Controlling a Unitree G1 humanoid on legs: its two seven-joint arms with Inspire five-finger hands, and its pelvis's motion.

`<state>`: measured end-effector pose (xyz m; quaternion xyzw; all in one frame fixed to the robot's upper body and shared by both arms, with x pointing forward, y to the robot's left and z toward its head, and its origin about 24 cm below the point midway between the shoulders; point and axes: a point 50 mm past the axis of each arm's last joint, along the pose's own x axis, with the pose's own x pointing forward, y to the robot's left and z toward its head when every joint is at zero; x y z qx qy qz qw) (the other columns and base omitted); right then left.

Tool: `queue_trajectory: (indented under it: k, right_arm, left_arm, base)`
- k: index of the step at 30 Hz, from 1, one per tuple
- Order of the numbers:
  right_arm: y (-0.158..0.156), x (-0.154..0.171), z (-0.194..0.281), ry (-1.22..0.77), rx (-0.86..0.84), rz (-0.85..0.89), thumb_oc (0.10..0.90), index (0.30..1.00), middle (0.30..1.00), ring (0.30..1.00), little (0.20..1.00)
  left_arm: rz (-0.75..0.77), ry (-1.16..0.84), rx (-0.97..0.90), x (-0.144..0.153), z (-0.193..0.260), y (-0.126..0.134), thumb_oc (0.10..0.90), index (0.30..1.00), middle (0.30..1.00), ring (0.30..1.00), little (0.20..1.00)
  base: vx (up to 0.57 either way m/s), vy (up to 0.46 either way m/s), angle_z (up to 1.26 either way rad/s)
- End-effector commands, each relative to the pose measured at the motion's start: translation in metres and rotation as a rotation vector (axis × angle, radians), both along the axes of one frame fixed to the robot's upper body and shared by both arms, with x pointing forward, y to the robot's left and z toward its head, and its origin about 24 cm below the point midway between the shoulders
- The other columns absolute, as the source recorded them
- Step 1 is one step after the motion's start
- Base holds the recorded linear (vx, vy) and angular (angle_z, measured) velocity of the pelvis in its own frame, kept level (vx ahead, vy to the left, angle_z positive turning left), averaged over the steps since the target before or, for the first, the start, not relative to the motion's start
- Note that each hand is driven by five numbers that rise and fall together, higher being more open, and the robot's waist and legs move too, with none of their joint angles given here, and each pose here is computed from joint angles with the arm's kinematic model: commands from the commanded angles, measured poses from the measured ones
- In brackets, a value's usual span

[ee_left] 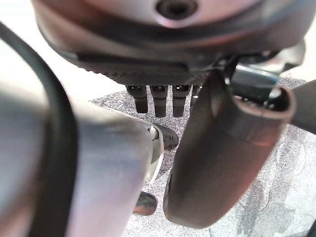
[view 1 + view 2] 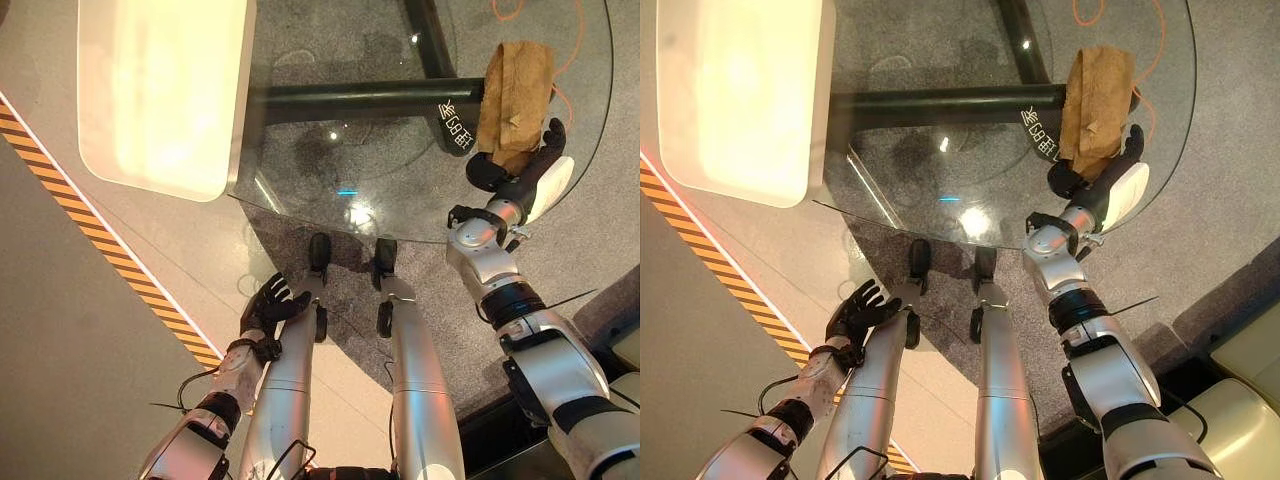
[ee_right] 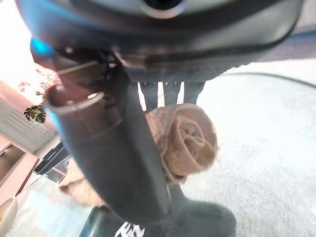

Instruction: Wipe the table with a cloth and put it in the basket.

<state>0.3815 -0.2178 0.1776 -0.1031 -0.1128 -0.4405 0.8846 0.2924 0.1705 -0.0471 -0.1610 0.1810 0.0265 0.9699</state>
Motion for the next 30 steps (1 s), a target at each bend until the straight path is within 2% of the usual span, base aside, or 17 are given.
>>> queue_trajectory:
  k: [1, 20, 30]
  right_arm:
    - [0.006, 0.006, 0.032, -0.065, -0.032, 0.108, 0.100, 0.300, 0.300, 0.300, 0.200]
    - [0.011, 0.009, 0.045, -0.092, -0.052, 0.166, 0.100, 0.300, 0.300, 0.300, 0.200]
    - [0.058, 0.000, 0.081, -0.240, -0.232, 0.325, 0.100, 0.300, 0.300, 0.300, 0.200]
  left_arm:
    - [-0.022, 0.138, -0.029, -0.036, -0.036, -0.014, 0.800, 0.900, 0.900, 0.900, 0.900]
    - [-0.021, 0.138, -0.045, -0.039, -0.037, -0.016, 0.800, 0.900, 0.900, 0.900, 0.900]
    - [-0.012, 0.137, -0.044, -0.041, -0.037, -0.022, 0.800, 0.900, 0.900, 0.900, 0.900]
  base:
    - [0.00, 0.000, 0.00]
    - [0.00, 0.007, 0.00]
    - [0.00, 0.004, 0.00]
